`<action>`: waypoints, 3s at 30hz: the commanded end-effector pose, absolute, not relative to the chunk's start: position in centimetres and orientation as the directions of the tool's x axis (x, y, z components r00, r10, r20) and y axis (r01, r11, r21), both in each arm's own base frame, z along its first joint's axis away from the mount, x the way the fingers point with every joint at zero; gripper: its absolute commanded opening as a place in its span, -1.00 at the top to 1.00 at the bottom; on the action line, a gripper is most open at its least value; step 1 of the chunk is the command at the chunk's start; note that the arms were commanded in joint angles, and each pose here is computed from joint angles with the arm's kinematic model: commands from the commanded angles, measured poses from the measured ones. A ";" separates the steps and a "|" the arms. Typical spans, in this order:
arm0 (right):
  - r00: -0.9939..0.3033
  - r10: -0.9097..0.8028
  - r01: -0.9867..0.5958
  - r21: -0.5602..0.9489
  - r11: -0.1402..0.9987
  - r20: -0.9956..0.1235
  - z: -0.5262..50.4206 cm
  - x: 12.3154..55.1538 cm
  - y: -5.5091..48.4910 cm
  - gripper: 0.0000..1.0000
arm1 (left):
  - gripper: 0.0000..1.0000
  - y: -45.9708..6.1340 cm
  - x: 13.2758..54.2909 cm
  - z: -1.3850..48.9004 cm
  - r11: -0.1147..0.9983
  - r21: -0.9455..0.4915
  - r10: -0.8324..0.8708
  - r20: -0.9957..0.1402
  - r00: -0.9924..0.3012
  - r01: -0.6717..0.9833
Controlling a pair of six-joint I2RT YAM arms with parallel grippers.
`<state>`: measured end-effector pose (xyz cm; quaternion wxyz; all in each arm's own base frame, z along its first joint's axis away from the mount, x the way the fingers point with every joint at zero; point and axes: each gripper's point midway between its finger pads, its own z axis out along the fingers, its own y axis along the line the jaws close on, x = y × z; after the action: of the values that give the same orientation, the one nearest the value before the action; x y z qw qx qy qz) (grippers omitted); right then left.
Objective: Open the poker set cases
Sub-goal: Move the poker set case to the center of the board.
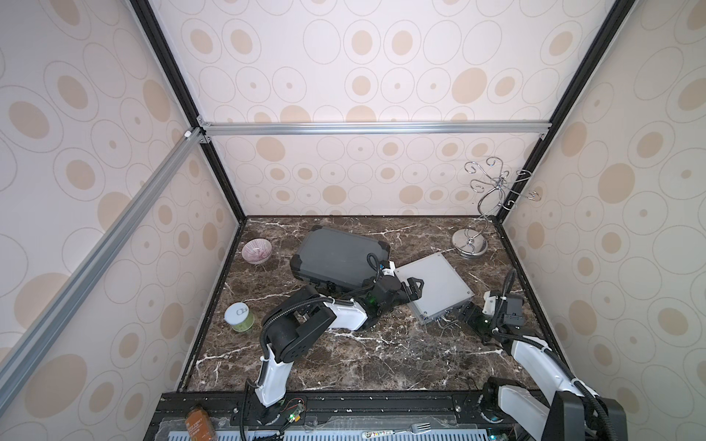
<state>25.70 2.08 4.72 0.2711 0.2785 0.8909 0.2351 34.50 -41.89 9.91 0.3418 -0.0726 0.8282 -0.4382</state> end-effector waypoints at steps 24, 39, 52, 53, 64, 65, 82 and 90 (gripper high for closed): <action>-0.699 0.664 0.309 0.726 0.614 -0.264 4.2 27.1 4.2 -0.63 | -1.00 -45.2 37.7 9.2 0.574 -0.789 -0.342 -0.475 -0.811 0.219; -0.635 0.656 0.298 0.654 0.695 -0.409 5.7 28.5 1.1 -0.85 | -1.00 -42.4 37.2 11.0 0.563 -0.804 -0.414 -0.476 -0.776 0.193; -0.669 0.621 0.237 0.675 0.699 -0.408 6.4 31.4 1.5 -0.93 | -1.00 -43.0 35.7 9.5 0.533 -0.833 -0.423 -0.414 -0.806 0.148; -0.669 0.620 0.245 0.666 0.704 -0.409 6.3 31.3 1.3 -0.93 | -1.00 -43.1 35.7 9.4 0.531 -0.835 -0.425 -0.411 -0.806 0.146; -0.711 0.584 0.190 0.692 0.696 -0.391 5.9 31.5 2.4 -0.89 | -1.00 -45.2 36.7 8.6 0.523 -0.836 -0.386 -0.408 -0.828 0.168; -0.717 0.579 0.187 0.692 0.697 -0.389 5.8 31.5 2.5 -0.88 | -1.00 -45.2 36.7 8.6 0.523 -0.836 -0.386 -0.408 -0.827 0.167; -0.779 0.506 0.100 0.723 0.683 -0.371 5.7 31.0 5.9 -0.74 | -1.00 -44.1 38.0 8.5 0.532 -0.830 -0.387 -0.413 -0.824 0.167; -0.778 0.523 0.116 0.738 0.664 -0.348 5.0 30.1 6.9 -0.72 | -1.00 -43.2 38.4 8.6 0.545 -0.819 -0.382 -0.432 -0.817 0.179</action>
<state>30.83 5.30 4.98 0.2947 0.1920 0.8720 0.3403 38.09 -42.87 7.43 0.2903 -0.0750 0.8335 -0.4640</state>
